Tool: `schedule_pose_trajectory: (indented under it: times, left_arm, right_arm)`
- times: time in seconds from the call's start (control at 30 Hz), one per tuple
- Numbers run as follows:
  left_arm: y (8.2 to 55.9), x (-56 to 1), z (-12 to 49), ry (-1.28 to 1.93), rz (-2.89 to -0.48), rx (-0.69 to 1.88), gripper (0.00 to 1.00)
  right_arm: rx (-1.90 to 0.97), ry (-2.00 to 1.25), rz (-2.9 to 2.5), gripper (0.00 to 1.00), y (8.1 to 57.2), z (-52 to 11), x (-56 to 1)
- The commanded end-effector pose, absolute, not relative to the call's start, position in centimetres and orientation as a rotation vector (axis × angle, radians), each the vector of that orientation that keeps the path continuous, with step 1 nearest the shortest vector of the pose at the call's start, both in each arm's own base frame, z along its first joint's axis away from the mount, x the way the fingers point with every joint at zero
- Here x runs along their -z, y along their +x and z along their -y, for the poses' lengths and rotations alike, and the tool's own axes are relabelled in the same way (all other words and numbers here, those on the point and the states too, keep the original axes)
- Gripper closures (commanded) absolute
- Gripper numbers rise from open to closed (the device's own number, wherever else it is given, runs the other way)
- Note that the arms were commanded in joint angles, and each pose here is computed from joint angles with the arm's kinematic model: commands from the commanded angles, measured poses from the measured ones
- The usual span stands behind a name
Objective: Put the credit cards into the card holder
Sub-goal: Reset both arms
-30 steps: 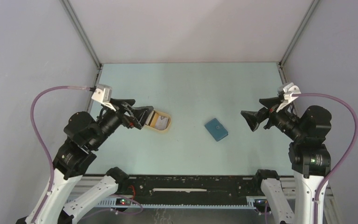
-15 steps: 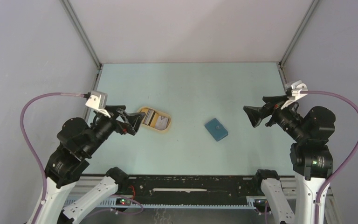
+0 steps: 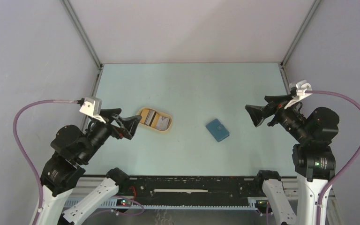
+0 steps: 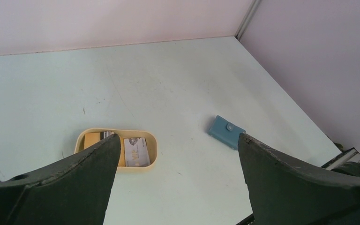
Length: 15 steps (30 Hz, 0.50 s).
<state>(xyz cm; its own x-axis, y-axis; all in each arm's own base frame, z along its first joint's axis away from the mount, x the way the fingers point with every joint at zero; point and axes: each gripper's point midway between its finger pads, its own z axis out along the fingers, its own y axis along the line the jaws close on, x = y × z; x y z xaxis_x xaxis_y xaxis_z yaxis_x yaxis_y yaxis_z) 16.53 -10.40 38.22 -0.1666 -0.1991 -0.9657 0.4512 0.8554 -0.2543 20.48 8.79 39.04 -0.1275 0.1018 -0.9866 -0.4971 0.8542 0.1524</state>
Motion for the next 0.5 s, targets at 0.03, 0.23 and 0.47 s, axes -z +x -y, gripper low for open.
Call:
schedule_pose_trajectory:
  times: [0.03, 0.23, 0.47]
  left_arm:
    - [17.0, -37.4, 10.2, 0.205, -1.644, 0.547, 0.0]
    - [17.0, -37.0, 10.2, 0.205, -1.643, 0.549, 0.0]
    - [16.8, -36.2, 9.9, 0.193, -1.644, 0.544, 0.0]
  right_arm:
    - [-0.53, -0.309, -1.573, 0.0, 20.3, -8.9, -41.0]
    - [-0.548, -0.314, -1.579, 0.0, 20.1, -9.1, -40.9]
    - [-0.563, -0.305, -1.58, 0.0, 20.1, -9.2, -41.0]
